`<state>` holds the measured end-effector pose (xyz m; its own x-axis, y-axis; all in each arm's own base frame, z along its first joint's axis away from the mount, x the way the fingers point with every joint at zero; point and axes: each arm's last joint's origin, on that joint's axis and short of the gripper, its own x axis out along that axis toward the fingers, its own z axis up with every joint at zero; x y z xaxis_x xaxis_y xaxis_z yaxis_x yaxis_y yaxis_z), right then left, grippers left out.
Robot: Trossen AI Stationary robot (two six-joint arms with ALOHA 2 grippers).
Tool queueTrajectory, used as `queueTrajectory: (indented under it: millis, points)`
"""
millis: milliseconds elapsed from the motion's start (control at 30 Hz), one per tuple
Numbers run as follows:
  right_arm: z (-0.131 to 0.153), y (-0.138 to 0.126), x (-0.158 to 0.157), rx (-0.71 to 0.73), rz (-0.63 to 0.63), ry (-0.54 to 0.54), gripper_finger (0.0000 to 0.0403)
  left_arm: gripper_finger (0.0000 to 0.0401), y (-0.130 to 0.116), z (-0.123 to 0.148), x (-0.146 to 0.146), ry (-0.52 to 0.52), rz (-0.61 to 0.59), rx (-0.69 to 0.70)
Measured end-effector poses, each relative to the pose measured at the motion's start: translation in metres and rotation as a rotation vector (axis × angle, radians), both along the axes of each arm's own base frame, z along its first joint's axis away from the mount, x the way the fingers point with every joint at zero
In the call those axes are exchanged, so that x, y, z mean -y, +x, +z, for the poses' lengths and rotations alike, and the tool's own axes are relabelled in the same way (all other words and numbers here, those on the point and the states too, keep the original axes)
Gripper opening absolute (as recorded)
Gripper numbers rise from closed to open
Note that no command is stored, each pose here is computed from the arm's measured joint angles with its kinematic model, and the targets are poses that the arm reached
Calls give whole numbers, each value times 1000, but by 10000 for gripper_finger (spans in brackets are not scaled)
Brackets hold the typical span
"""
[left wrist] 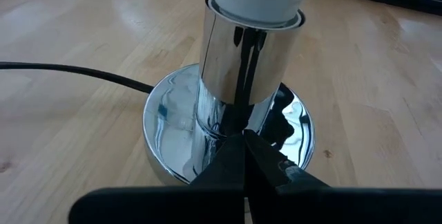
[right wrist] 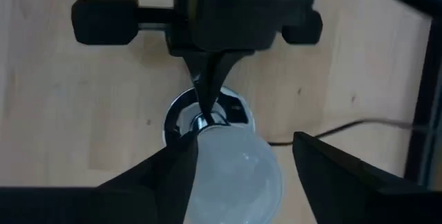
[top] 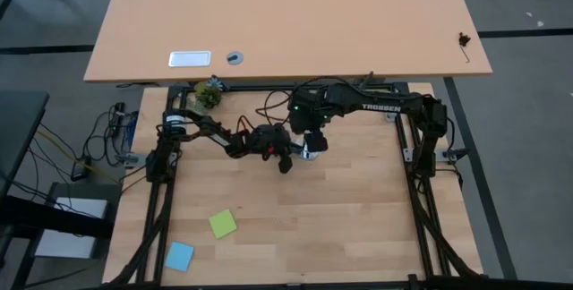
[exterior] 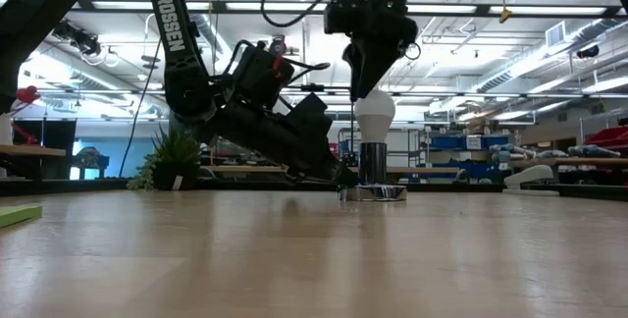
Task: Screw lightbulb
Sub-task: Remove the lightbulb from the lamp
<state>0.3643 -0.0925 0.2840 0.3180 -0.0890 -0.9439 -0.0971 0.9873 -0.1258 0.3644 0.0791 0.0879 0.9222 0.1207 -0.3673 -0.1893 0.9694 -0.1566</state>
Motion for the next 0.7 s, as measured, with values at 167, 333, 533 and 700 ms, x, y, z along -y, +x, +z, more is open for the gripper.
queueTrajectory:
  millis: [167,333,533,700]
  points:
    - [2,4,-9,16,6,-10,223,0,0,0,0,-2,-5,-3]
    - [17,5,-19,57,-273,73,226,0,0,-1,0,-4,-7,-10]
    - [21,-2,-19,14,-529,158,253,0,0,-1,0,3,-19,-11]
    - [21,-1,-17,36,-578,142,292,0,0,-1,0,2,-22,-12]
